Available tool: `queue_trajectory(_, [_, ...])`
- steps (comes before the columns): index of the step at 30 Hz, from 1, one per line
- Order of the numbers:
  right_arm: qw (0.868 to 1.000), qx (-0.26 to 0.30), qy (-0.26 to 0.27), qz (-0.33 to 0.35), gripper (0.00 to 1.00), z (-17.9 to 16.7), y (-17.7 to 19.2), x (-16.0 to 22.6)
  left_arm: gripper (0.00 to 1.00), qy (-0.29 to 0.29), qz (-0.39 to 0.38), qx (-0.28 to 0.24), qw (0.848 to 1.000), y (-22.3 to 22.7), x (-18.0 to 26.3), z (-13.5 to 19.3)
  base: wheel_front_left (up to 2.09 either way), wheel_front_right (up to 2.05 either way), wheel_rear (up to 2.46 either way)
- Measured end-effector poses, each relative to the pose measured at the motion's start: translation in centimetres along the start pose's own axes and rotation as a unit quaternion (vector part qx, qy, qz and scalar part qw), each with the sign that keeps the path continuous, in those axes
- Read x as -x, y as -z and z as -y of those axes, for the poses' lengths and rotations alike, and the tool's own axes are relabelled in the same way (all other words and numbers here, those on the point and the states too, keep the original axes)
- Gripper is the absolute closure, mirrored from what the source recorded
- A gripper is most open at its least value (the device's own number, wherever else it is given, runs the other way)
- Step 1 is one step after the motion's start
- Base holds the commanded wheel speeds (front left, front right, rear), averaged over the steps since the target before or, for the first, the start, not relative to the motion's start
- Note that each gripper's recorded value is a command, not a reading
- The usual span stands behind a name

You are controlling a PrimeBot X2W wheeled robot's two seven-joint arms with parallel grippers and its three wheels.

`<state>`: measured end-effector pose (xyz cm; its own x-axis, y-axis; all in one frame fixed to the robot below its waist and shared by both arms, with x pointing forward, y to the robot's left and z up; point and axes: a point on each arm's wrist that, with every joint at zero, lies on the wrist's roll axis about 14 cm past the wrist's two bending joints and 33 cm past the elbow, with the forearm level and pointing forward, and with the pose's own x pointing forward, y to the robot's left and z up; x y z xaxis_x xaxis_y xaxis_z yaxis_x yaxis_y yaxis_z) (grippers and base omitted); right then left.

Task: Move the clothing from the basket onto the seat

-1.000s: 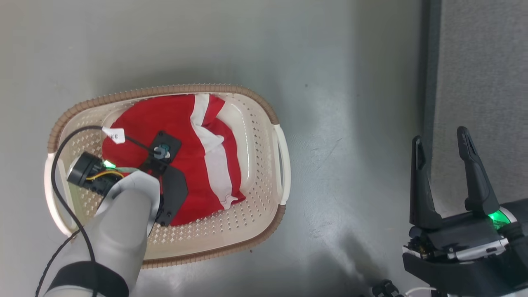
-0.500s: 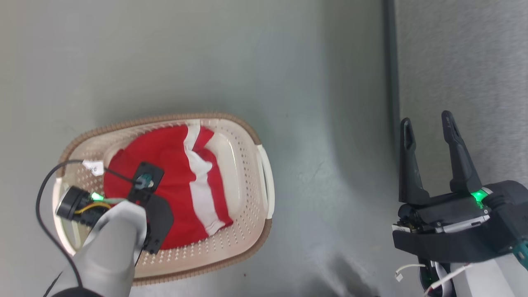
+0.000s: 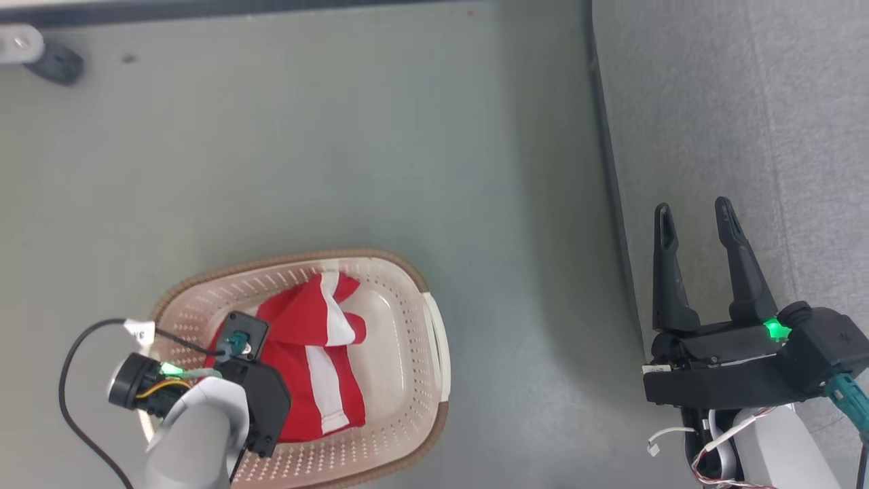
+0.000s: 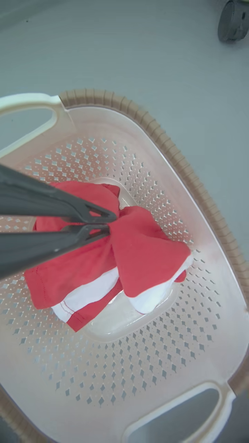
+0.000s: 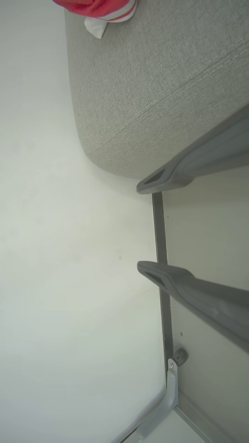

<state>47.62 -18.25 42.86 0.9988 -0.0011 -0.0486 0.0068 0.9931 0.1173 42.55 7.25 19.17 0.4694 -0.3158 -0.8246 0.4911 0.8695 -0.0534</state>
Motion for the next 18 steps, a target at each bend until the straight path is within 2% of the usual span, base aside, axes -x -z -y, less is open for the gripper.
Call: queue_trajectory(18, [0.998, -0.028, -0.018, 0.047, 0.0, -1.7, -5.2, 2.3, 1.0, -0.028, 0.146, -0.023, 0.989, -5.6, 8.1, 0.0, 0.0, 0.0, 0.0])
